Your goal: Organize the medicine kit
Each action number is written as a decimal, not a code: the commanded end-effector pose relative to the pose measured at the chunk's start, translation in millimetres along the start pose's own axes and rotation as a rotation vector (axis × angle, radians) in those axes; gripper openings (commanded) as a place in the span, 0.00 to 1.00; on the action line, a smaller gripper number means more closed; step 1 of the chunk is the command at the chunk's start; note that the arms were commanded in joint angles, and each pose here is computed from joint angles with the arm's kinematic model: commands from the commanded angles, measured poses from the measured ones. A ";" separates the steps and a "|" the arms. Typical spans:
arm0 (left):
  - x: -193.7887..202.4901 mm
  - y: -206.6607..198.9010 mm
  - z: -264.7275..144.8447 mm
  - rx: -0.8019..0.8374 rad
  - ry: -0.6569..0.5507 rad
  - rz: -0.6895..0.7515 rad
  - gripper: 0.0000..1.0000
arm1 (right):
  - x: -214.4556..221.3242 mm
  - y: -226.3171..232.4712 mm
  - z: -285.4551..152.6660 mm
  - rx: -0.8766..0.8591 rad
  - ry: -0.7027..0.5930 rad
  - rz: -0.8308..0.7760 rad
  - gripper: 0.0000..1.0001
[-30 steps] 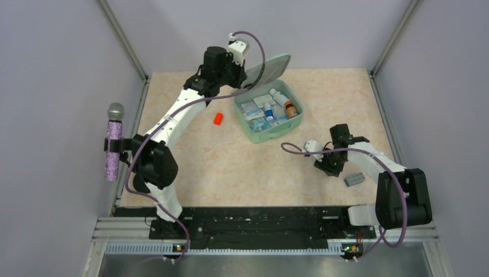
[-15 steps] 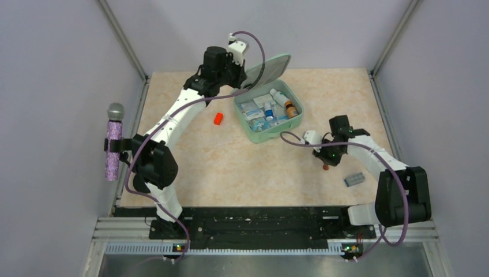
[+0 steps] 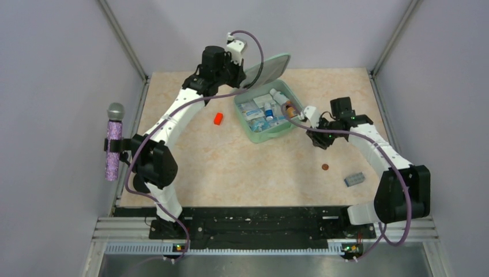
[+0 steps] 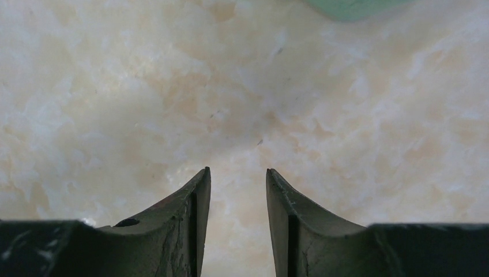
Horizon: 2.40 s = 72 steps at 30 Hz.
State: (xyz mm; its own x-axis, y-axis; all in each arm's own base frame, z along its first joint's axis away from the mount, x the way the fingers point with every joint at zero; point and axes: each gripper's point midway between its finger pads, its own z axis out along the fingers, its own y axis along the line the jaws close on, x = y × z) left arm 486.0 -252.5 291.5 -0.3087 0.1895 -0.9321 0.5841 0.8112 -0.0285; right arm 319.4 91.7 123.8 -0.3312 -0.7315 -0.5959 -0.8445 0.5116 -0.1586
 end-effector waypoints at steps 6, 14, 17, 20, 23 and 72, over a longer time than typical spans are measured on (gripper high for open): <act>-21.5 -2.1 -10.7 0.024 -0.051 -0.039 0.00 | 98.5 51.5 11.1 -0.111 0.288 -0.067 0.44; -21.9 -4.8 -9.8 0.038 -0.050 -0.078 0.00 | 108.9 50.2 19.8 -0.080 0.301 -0.060 0.47; -25.1 -4.3 -11.1 0.032 -0.059 -0.075 0.00 | 113.3 50.3 23.0 -0.075 0.306 -0.065 0.46; -26.1 -2.7 -12.2 0.026 -0.062 -0.067 0.00 | 115.8 52.3 24.4 -0.083 0.314 -0.060 0.43; -24.3 -2.6 -11.6 0.028 -0.057 -0.065 0.00 | 120.5 55.4 26.3 -0.096 0.327 -0.056 0.39; -24.0 20.2 -5.1 0.035 -0.022 -0.293 0.00 | -351.4 -53.1 19.5 0.081 -1.045 0.321 0.00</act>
State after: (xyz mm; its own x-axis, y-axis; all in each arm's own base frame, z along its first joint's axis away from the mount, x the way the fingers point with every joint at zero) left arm 501.2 -235.0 300.0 -0.4326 0.0173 -0.9014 0.5124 0.8274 -0.2300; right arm 472.9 324.8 286.5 -0.0217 0.0137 -0.9997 -0.7782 0.6275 0.0255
